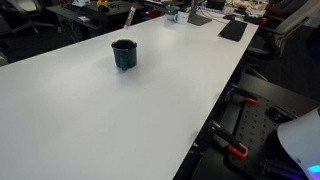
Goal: Put the marker on the table
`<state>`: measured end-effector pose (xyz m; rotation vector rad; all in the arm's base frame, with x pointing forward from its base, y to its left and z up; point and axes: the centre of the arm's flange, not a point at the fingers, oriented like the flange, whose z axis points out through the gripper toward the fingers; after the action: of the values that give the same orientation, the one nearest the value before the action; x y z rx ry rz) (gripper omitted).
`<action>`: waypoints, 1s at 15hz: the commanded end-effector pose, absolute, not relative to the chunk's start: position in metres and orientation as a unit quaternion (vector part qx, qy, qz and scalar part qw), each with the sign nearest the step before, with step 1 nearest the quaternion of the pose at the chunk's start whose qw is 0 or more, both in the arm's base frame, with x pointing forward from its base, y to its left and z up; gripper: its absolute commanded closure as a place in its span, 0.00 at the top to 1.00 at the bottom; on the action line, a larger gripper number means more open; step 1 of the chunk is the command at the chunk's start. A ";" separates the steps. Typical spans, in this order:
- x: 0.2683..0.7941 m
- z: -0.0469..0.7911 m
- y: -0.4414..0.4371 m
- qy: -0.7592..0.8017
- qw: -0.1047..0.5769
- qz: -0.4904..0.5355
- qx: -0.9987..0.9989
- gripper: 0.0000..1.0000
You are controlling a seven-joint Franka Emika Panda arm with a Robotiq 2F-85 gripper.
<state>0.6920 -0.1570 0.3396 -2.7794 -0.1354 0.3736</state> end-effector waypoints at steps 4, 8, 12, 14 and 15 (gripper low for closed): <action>0.646 0.330 -0.171 -0.011 0.151 0.112 -0.982 0.04; 0.634 0.301 -0.179 0.002 0.157 0.115 -0.981 0.04; 0.626 0.268 -0.172 0.003 0.160 0.118 -0.980 0.04; 0.623 0.254 -0.169 0.005 0.164 0.120 -0.979 0.04; 0.621 0.248 -0.167 0.005 0.165 0.120 -0.979 0.04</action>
<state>0.6402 -0.1789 0.2544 -2.8012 0.0185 0.3720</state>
